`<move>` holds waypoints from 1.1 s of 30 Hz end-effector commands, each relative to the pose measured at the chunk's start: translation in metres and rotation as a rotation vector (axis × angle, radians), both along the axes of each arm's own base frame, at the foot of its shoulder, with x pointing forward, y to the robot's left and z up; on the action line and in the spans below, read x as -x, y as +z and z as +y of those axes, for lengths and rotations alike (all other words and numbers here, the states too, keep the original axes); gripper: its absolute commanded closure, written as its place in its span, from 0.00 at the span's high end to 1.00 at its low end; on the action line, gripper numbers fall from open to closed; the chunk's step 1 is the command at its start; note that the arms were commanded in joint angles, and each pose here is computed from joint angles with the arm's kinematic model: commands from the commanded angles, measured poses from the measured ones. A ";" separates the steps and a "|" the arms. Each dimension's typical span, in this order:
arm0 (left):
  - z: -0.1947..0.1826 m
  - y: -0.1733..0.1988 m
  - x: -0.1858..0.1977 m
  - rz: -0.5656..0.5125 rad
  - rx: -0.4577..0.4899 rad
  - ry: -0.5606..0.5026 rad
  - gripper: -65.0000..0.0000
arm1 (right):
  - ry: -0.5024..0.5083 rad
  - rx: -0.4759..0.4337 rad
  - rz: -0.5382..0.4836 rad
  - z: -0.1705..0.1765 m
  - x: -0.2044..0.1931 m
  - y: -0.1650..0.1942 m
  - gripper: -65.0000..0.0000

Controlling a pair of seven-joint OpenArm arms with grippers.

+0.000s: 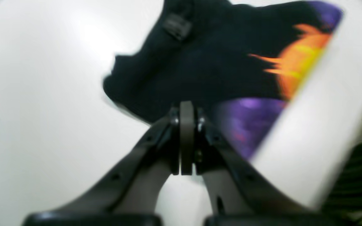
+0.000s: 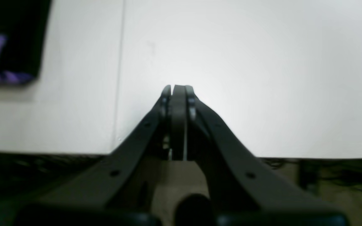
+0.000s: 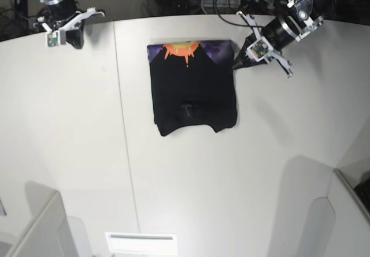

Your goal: Fold the T-shirt properly

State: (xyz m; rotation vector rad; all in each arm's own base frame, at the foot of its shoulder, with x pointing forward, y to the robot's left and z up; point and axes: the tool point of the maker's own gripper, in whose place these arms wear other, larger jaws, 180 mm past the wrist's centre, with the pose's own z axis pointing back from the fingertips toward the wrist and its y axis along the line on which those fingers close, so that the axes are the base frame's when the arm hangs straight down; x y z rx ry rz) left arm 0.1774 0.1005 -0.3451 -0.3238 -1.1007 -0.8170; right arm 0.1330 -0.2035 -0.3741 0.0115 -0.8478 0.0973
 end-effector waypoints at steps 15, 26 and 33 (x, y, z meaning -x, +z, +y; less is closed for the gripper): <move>0.014 -0.018 0.119 0.254 0.212 0.118 0.00 | 0.193 0.093 0.253 0.014 0.097 -0.020 0.00; 0.024 -0.071 0.209 0.551 0.197 0.195 0.00 | 0.230 0.120 0.612 0.004 0.176 -0.050 0.00; 0.026 -0.131 0.259 0.761 0.198 0.263 0.00 | 0.355 0.061 0.769 0.021 0.215 -0.101 0.00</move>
